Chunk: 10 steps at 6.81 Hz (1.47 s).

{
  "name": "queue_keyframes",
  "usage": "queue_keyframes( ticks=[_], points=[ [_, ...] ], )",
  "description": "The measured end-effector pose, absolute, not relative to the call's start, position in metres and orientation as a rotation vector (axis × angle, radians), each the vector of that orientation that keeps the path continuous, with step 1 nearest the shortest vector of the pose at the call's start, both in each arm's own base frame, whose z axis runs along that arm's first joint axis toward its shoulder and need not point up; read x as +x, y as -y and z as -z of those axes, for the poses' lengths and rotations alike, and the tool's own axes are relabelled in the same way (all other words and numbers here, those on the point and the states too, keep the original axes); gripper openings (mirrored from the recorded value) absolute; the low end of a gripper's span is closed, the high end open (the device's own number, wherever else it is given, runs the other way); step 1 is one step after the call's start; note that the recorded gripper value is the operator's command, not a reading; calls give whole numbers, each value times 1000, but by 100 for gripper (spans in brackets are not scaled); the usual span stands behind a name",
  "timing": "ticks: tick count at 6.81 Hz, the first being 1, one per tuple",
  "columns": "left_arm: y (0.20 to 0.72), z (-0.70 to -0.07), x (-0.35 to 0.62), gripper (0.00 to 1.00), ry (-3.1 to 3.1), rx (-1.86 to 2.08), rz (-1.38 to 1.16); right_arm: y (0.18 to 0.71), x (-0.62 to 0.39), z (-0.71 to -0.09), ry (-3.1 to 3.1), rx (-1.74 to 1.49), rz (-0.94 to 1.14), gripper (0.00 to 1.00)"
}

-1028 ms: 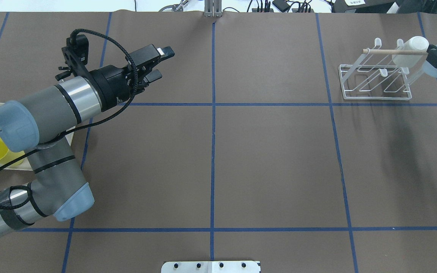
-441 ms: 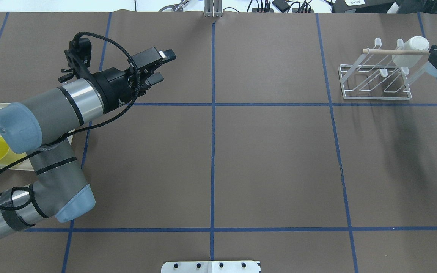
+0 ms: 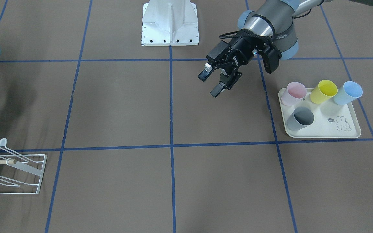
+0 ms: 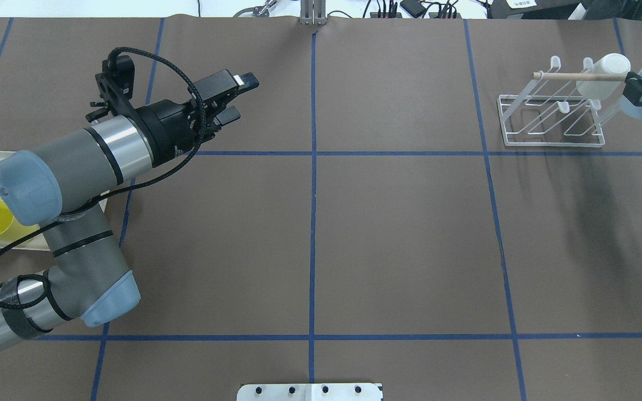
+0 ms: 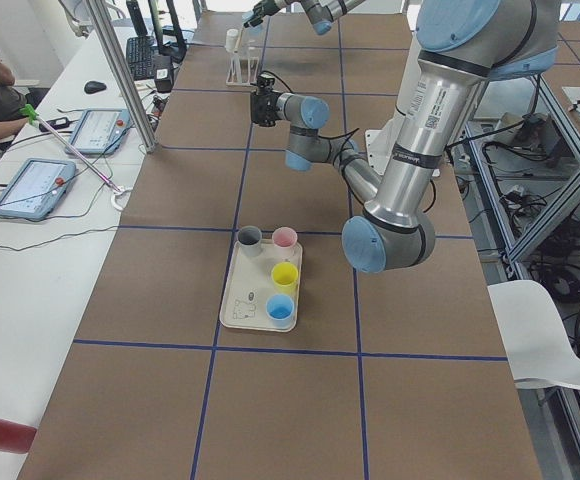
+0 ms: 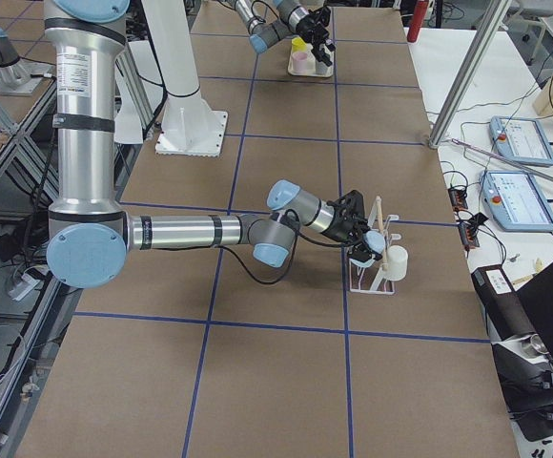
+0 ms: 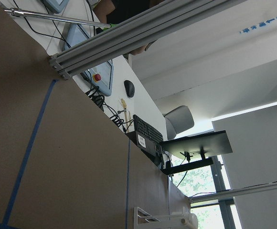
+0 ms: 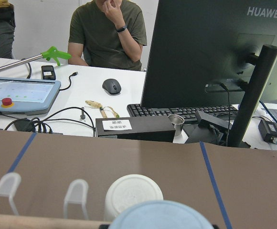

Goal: Transfer IKEA cup to right arm and place on rack

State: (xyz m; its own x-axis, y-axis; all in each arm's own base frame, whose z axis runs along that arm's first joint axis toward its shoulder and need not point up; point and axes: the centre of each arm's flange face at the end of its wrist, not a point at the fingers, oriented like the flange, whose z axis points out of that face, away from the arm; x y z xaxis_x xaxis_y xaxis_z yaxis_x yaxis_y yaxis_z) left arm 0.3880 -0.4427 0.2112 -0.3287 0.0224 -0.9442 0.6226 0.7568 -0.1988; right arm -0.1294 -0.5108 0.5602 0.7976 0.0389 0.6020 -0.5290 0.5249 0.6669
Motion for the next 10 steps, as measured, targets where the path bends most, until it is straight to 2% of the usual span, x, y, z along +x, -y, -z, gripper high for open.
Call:
queue_keyframes(
  ticks=[1, 6, 8, 10],
  points=[
    [443, -212, 388, 100, -1820, 500, 661, 511, -131, -561, 570, 967, -360, 100],
    [443, -212, 388, 100, -1819, 502, 659, 514, -134, -540, 628, 1006, -373, 100],
    [448, -215, 377, 99, -1797, 487, 618, 509, -135, -504, 744, 1006, -412, 100],
    [465, -248, 330, 99, -1656, 512, 498, 499, -134, -450, 817, 963, -442, 100]
  ],
)
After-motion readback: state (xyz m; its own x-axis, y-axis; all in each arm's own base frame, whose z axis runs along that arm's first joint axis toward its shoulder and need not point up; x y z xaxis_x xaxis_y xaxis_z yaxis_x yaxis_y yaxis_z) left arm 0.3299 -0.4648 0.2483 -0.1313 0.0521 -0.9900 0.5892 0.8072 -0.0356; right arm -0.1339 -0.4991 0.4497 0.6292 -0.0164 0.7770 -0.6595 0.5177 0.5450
